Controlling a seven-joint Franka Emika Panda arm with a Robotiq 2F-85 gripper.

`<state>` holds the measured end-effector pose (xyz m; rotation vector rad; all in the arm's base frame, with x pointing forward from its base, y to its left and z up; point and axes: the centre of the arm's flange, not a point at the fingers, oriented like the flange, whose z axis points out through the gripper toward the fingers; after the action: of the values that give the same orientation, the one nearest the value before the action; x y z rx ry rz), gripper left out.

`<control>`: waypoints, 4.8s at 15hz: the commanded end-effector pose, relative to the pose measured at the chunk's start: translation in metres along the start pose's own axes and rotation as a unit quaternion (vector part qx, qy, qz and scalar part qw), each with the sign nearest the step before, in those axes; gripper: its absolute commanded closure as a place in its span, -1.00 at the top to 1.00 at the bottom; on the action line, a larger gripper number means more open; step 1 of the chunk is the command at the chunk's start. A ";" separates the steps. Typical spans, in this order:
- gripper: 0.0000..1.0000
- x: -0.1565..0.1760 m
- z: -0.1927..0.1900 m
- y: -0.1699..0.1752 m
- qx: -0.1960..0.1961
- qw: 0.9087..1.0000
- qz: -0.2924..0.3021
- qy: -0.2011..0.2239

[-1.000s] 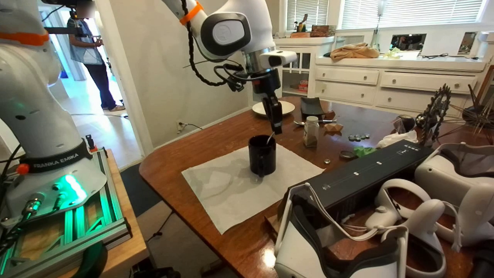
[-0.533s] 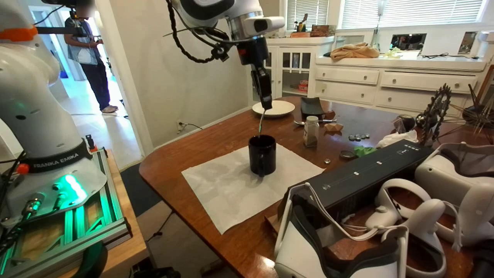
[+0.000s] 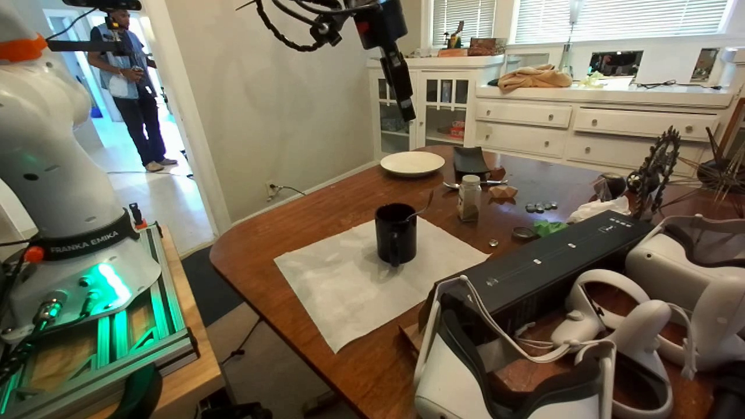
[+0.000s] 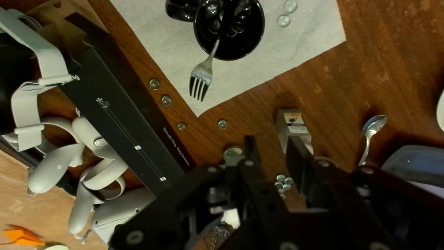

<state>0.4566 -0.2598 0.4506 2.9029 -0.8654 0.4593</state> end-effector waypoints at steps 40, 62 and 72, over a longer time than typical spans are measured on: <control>1.00 0.003 0.136 0.045 -0.017 0.891 -0.454 0.000; -0.99 0.002 0.126 0.053 0.033 0.898 -0.431 -0.084; -0.98 0.014 0.031 0.010 0.030 0.927 -0.349 -0.136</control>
<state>0.4700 -0.2968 0.3959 3.0780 0.2850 0.0388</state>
